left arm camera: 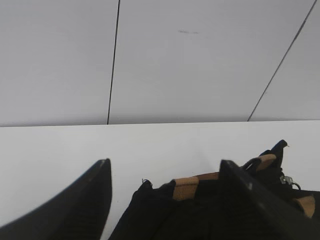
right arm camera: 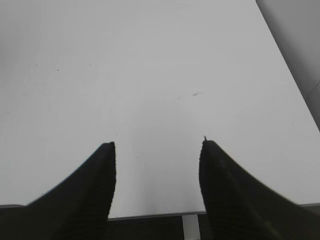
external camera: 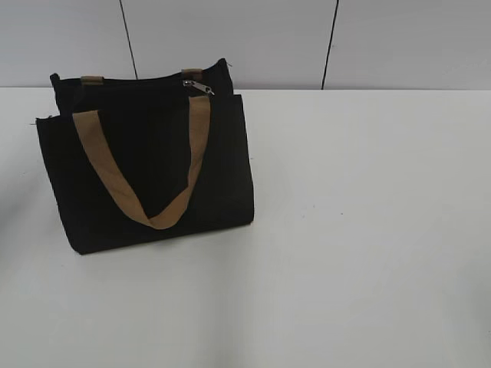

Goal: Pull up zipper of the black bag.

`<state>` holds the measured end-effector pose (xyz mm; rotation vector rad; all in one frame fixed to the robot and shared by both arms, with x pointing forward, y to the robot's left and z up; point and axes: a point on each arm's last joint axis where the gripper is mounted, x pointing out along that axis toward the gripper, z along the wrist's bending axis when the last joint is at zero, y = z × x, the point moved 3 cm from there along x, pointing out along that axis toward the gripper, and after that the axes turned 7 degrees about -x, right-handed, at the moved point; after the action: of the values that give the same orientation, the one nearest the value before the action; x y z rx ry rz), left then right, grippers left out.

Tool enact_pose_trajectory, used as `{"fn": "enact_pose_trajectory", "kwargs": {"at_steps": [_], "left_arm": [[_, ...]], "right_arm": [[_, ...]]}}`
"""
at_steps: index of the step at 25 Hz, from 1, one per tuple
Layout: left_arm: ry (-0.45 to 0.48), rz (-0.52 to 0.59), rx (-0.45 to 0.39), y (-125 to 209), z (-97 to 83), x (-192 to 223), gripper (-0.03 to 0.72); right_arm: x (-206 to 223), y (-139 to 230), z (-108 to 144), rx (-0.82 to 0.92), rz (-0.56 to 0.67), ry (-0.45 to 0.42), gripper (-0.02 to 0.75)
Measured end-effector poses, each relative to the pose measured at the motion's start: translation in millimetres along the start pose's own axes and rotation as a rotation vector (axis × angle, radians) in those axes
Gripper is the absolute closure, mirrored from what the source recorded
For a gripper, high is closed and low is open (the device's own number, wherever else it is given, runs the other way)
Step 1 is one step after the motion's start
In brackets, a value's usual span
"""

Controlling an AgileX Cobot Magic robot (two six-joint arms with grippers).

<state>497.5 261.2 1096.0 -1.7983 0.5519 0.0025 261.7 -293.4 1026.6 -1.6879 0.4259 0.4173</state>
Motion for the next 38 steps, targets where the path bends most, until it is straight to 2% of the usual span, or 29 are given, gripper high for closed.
{"fn": "enact_pose_trajectory", "kwargs": {"at_steps": [6,9,13,17,20,22,25,30,32,33,35,38], "left_arm": [[-0.007,-0.002,0.0,0,1.0,0,0.188],[-0.04,-0.015,0.0,-2,4.9,0,0.188],[-0.176,-0.069,-0.001,-8,21.7,-2,0.188],[-0.362,-0.13,-0.017,-14,46.8,-5,0.188],[-0.424,-0.144,-0.045,-15,54.9,-6,0.188],[-0.439,-0.132,-0.031,-13,55.1,-6,0.188],[-0.495,-0.05,0.039,-5,53.3,-6,0.188],[-0.554,0.218,0.11,18,44.2,-19,0.189],[-0.559,0.319,0.098,25,39.3,-29,0.189],[-0.56,0.359,0.064,28,35.9,-36,0.189],[-0.553,0.419,0.0,31,28.3,-52,0.189],[-0.519,0.494,-0.049,38,15.2,-78,0.189]], "right_arm": [[0,0,0,0.0,0.0,0.0,0.329],[0,0,0,0.001,0.0,-0.001,0.329],[0,0,0,0.002,-0.001,-0.003,0.329],[0,0,1,0.003,-0.001,-0.005,0.329],[0,0,1,0.003,-0.002,-0.006,0.329],[0,0,1,0.003,-0.002,-0.006,0.329],[0,0,1,0.004,-0.002,-0.008,0.329],[0,0,1,0.005,-0.002,-0.009,0.329],[0,0,1,0.005,-0.002,-0.009,0.329],[0,0,1,0.005,-0.002,-0.009,0.329],[0,0,1,0.005,-0.002,-0.009,0.329],[0,0,1,0.005,-0.002,-0.009,0.329]]}}
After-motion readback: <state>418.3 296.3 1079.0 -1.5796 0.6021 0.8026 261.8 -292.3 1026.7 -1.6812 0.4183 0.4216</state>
